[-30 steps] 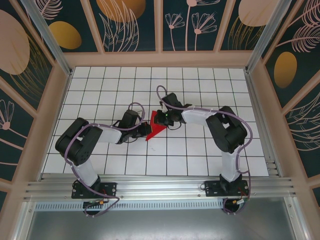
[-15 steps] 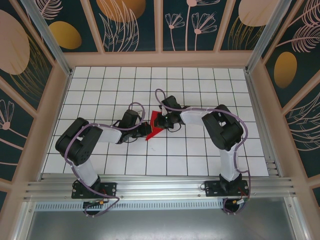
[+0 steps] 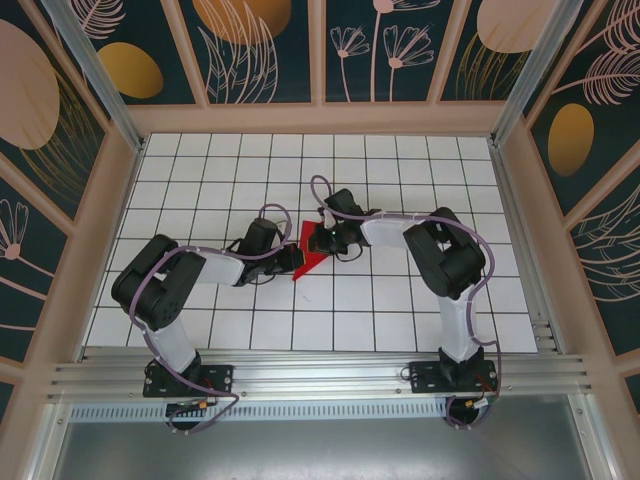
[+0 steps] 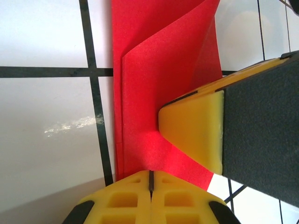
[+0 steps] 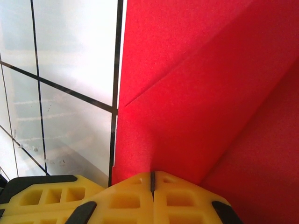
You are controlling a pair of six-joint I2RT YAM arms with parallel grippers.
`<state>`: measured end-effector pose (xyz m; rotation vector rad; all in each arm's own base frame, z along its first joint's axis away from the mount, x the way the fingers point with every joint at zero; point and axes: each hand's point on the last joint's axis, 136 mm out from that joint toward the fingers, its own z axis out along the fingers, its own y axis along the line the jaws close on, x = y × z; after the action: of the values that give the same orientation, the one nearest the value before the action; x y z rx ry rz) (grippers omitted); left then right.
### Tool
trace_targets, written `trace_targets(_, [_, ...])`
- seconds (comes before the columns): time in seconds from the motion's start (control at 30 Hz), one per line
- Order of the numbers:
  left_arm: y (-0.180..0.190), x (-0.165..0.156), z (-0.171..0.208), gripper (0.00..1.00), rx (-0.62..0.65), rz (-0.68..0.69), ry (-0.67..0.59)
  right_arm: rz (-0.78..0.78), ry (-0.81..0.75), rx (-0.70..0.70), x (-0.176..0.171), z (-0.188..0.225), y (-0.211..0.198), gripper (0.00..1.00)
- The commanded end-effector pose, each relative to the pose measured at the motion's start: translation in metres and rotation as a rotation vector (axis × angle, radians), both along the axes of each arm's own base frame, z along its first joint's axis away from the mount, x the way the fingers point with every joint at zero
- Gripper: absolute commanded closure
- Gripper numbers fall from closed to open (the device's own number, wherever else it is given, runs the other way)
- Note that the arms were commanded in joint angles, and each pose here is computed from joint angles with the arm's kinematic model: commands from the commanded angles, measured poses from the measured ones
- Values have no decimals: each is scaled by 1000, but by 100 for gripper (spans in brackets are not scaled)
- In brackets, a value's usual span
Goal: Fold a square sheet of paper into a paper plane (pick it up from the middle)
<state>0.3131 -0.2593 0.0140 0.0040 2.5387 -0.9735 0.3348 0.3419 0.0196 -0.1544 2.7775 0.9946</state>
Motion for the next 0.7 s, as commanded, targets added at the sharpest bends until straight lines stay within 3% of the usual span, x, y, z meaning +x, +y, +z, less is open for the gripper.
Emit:
trace_targets(0.0, [34, -34, -58, 98, 189, 9, 168, -79, -41, -89, 29, -14, -28, 99])
trace_targets(0.37, [32, -35, -57, 98, 188, -14, 167, -137, -65, -114, 62, -20, -37, 99])
trace_targets(0.67, [33, -36, -58, 98, 190, -17, 170, -142, -159, -58, 94, 14, -44, 99])
